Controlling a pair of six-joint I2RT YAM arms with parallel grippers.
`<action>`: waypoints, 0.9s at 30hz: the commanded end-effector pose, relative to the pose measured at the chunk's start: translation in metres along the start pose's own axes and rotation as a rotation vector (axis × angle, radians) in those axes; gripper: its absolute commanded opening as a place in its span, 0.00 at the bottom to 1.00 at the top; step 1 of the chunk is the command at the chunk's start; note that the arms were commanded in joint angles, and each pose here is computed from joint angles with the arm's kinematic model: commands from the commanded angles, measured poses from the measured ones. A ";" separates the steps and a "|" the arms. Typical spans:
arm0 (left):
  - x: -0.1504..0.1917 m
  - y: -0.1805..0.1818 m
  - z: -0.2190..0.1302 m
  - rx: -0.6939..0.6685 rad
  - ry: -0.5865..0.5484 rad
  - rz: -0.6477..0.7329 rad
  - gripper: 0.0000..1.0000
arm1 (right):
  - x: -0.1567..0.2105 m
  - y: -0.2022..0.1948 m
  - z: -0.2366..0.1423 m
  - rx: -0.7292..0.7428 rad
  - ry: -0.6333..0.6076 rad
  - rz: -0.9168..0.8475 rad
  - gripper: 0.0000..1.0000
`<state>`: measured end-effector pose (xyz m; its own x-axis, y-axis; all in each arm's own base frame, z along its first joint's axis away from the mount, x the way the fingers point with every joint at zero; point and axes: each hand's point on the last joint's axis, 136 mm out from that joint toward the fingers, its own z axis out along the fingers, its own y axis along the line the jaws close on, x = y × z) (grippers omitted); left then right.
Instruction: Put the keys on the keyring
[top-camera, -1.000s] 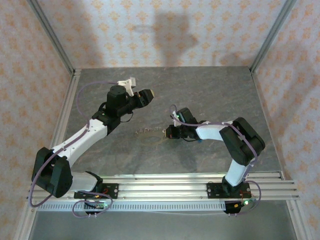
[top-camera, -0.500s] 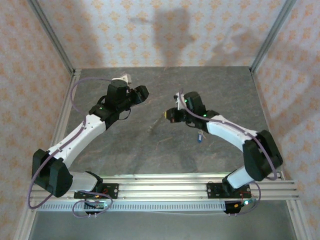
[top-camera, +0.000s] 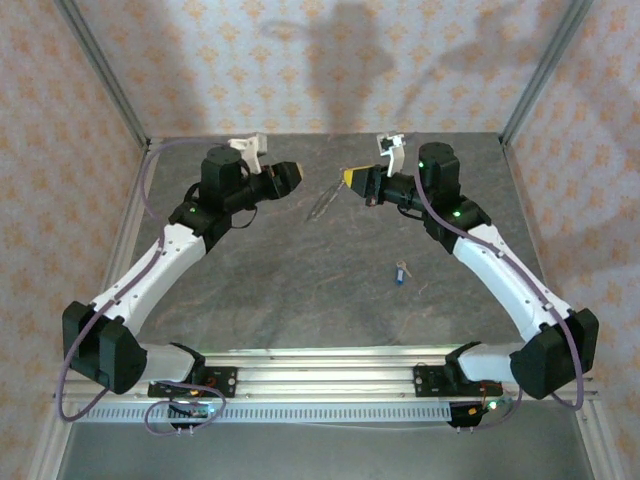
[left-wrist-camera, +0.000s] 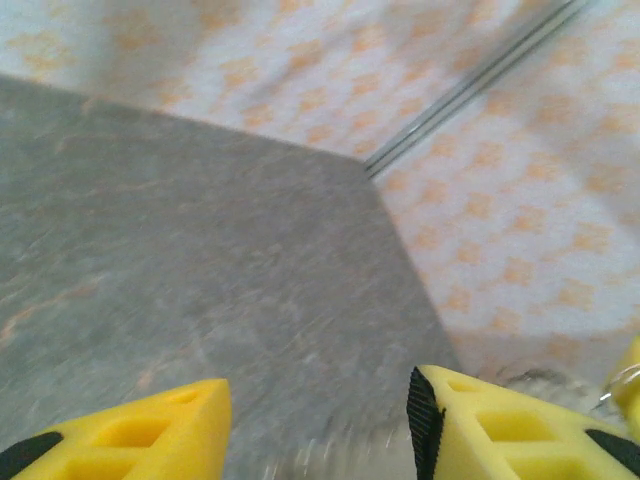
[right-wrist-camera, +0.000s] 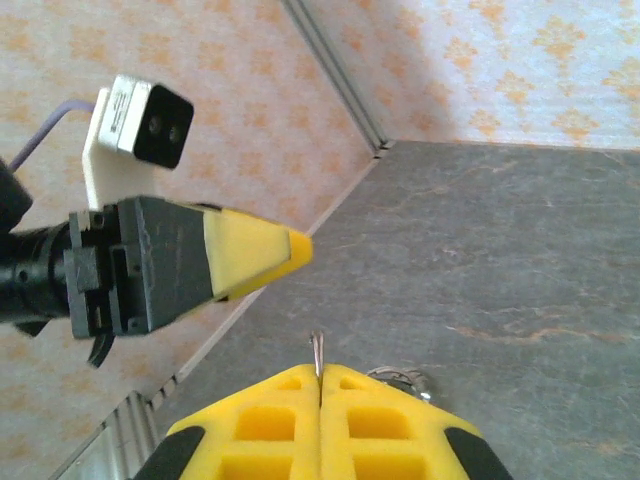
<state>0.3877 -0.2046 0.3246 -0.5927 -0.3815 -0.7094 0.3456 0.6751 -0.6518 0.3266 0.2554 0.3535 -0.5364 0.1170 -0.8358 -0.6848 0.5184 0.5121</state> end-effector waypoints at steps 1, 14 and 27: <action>-0.030 -0.057 -0.013 0.226 -0.053 0.101 0.48 | -0.017 0.028 -0.011 -0.097 -0.033 -0.012 0.00; -0.033 -0.107 -0.030 0.497 -0.053 0.050 0.38 | -0.027 0.048 -0.013 -0.229 -0.095 0.069 0.00; 0.005 -0.126 -0.014 0.524 0.048 0.099 0.35 | -0.031 0.054 -0.017 -0.257 -0.117 0.078 0.00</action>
<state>0.3321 -0.2811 0.4037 -0.5899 -0.2987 -0.7502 0.6860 0.3047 -0.6607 0.3109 0.2689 0.3842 -0.6036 0.2252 -0.7648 -0.6953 0.3206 0.6432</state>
